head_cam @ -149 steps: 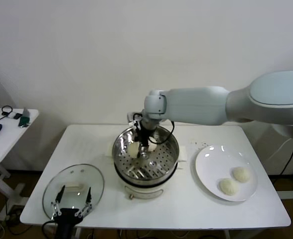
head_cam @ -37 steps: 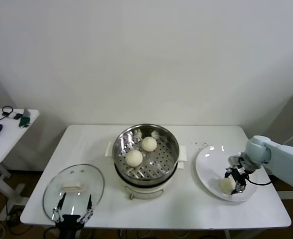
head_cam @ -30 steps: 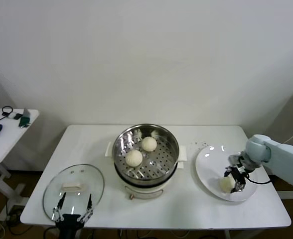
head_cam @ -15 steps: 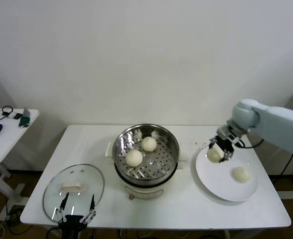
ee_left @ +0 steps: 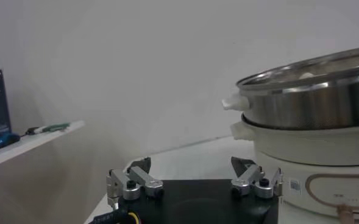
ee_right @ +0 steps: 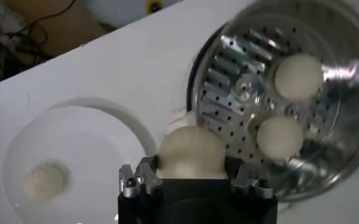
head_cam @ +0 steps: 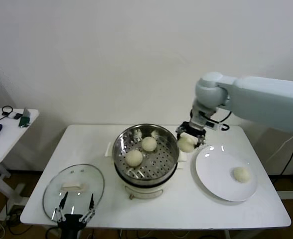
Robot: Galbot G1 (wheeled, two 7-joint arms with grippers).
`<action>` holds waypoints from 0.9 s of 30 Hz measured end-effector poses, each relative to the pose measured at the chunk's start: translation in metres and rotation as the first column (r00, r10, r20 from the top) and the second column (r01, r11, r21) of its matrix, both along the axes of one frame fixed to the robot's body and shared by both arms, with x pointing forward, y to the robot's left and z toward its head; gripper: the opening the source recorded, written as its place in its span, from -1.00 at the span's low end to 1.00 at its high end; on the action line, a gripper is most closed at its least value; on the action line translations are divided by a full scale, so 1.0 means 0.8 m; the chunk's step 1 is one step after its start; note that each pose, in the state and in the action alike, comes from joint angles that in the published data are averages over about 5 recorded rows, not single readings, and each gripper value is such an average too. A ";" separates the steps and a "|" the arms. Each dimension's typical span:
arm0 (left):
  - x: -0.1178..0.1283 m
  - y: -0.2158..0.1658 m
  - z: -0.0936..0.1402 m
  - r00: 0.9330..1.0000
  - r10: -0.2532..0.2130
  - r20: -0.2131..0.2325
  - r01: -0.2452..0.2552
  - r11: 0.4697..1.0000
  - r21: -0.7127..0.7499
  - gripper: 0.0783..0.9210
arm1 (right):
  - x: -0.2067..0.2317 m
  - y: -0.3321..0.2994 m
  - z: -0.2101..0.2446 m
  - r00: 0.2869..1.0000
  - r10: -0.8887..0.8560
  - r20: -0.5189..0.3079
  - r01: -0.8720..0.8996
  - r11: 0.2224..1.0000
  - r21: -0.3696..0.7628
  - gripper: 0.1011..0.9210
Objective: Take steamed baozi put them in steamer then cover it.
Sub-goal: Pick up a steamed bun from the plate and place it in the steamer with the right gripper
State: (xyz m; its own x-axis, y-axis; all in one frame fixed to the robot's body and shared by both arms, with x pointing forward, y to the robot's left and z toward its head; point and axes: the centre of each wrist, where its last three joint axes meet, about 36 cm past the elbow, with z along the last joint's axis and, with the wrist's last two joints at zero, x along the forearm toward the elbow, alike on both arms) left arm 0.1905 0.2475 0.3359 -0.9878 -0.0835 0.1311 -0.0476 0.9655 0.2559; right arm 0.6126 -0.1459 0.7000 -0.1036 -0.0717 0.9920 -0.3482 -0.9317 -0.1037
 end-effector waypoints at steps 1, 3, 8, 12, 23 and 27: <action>0.000 0.000 0.000 1.000 0.000 0.000 0.000 1.000 0.000 0.77 | -0.002 0.011 0.001 1.000 0.028 0.001 -0.028 1.000 -0.006 0.47; -0.001 0.001 -0.001 1.000 0.002 -0.002 -0.002 1.000 0.000 0.77 | -0.006 0.033 0.002 0.997 0.079 0.002 -0.079 0.997 -0.018 0.47; -0.003 0.004 -0.003 1.000 0.008 -0.007 -0.008 1.000 0.000 0.77 | -0.016 0.087 -0.013 0.981 0.196 -0.009 -0.196 0.979 -0.051 0.47; -0.004 0.008 -0.003 1.000 0.013 -0.009 -0.013 1.000 0.001 0.77 | -0.023 0.125 -0.038 0.962 0.273 -0.031 -0.275 0.958 -0.077 0.47; -0.007 0.019 -0.007 0.999 0.032 -0.022 -0.032 0.999 0.005 0.77 | -0.033 0.183 -0.117 0.912 0.402 -0.087 -0.410 0.904 -0.123 0.47; -0.006 0.019 -0.008 0.999 0.034 -0.023 -0.034 0.999 0.001 0.77 | -0.035 0.192 -0.133 0.902 0.421 -0.093 -0.430 0.894 -0.126 0.48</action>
State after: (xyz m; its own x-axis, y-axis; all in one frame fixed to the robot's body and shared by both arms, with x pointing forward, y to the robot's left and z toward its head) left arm 0.1858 0.2629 0.3296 -0.9813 -0.1168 0.1533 -0.0743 0.9632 0.2582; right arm 0.5844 0.0076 0.5932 -0.0330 0.0447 0.9985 0.0833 -0.9954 0.0473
